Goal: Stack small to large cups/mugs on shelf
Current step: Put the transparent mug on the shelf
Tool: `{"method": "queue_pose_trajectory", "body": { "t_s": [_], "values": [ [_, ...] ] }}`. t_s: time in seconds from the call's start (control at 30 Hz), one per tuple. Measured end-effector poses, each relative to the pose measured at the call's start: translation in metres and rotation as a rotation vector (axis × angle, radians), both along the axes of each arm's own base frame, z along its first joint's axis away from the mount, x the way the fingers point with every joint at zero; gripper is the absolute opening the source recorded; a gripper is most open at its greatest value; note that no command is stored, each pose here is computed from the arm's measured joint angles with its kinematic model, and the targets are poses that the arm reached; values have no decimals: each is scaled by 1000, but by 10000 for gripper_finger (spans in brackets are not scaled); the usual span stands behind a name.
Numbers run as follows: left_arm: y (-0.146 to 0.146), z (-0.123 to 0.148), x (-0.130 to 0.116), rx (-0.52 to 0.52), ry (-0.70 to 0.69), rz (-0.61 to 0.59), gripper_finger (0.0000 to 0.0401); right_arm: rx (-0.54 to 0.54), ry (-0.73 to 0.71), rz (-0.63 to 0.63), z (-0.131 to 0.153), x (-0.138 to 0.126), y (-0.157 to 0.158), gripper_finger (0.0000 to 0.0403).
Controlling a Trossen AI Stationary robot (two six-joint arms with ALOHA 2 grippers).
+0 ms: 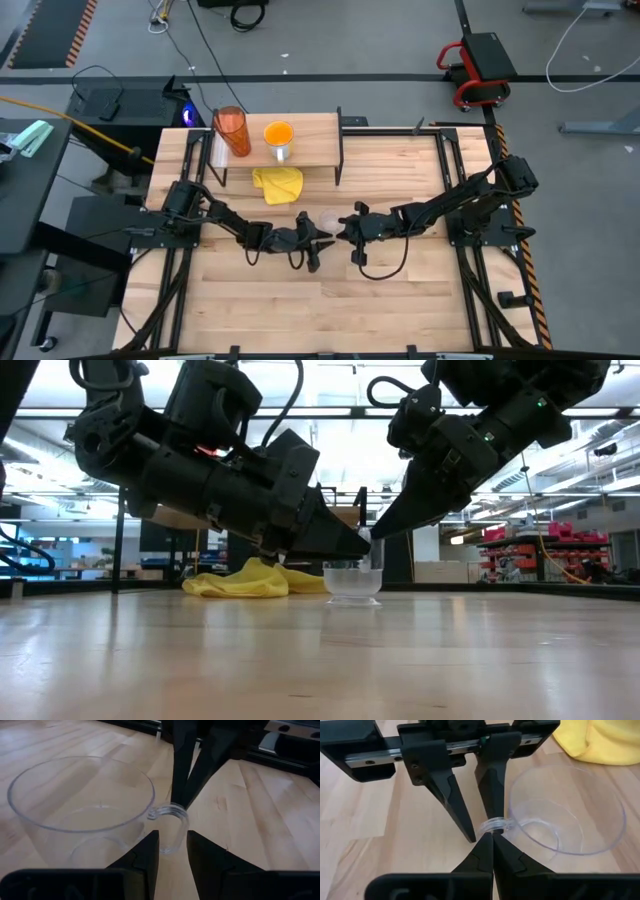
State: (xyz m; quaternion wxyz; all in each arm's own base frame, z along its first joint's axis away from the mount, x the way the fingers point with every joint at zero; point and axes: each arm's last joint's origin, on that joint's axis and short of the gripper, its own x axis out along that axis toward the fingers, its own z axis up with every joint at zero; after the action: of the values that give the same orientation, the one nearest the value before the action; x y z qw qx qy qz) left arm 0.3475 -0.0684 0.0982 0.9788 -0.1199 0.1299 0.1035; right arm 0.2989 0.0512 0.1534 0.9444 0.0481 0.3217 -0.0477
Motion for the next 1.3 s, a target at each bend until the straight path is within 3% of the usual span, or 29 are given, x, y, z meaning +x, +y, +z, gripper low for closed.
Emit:
{"method": "queue_pose_trajectory", "body": {
  "t_s": [0.93,1.3],
  "values": [
    [10,1,2,-35,-10,-13,104,14,-18,20,2,2,-4,5],
    [10,1,3,-35,-12,-12,39,12,-17,19,2,2,-4,5]
  ]
}}
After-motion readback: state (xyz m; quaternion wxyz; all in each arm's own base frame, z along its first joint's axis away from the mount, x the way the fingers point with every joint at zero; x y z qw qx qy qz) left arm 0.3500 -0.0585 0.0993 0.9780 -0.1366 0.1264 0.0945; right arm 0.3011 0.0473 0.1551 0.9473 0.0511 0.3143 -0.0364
